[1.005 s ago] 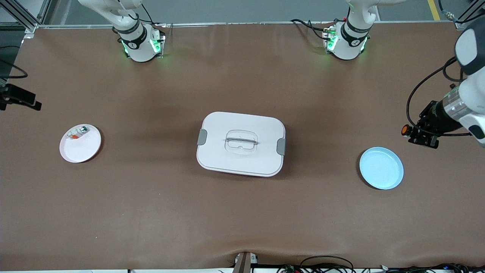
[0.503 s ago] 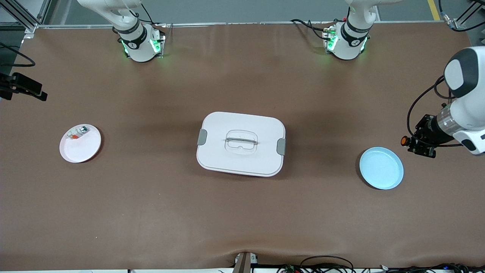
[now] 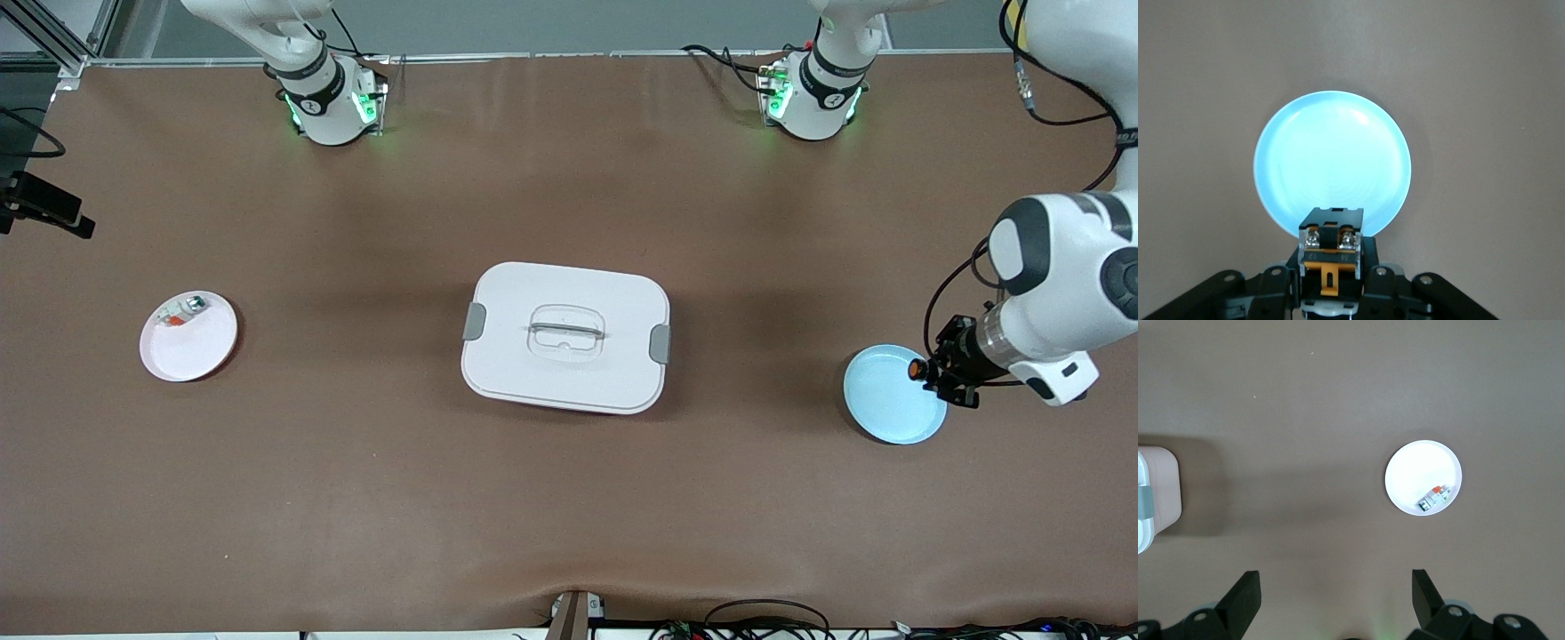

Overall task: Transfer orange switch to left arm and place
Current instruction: 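Carry the switch with the left gripper down onto the blue plate, then open the left gripper to release the switch on the blue plate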

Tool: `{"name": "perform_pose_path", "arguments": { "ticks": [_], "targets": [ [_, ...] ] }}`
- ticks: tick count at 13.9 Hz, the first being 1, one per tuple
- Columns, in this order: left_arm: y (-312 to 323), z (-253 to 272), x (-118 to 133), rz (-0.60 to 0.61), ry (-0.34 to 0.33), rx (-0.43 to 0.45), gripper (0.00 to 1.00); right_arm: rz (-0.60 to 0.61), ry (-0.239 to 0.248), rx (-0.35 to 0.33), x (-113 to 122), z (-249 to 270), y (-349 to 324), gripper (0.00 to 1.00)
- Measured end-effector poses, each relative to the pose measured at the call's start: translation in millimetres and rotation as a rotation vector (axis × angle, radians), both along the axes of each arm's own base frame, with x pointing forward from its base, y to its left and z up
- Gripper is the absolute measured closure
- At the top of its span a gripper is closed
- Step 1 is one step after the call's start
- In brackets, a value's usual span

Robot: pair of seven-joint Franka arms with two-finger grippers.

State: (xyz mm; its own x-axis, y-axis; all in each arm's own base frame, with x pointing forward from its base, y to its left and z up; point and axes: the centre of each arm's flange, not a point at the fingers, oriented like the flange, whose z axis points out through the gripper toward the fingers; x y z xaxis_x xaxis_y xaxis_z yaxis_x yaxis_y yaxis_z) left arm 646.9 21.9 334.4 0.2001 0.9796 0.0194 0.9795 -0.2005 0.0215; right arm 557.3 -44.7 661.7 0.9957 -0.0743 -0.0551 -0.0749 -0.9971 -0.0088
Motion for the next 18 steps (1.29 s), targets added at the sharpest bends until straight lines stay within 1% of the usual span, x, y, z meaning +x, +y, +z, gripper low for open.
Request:
{"name": "perform_pose_path", "arguments": {
  "ticks": [5,8,12,18],
  "targets": [
    [5.2,-56.5,8.4,0.009,-0.006,-0.006,0.66,-0.005,-0.002,0.000,-1.4,1.8,-1.9,0.00],
    [14.1,-80.6,8.4,0.022,0.008,-0.003,0.66,-0.017,-0.006,0.002,-3.2,4.0,-7.6,0.00],
    [26.1,-97.1,5.8,0.025,0.031,0.018,0.66,-0.026,-0.024,0.007,-10.3,14.3,-12.3,0.00],
    [30.1,-113.7,3.1,0.029,0.054,0.019,0.66,-0.013,-0.029,0.010,-11.4,17.0,-5.9,0.00]
  ]
}}
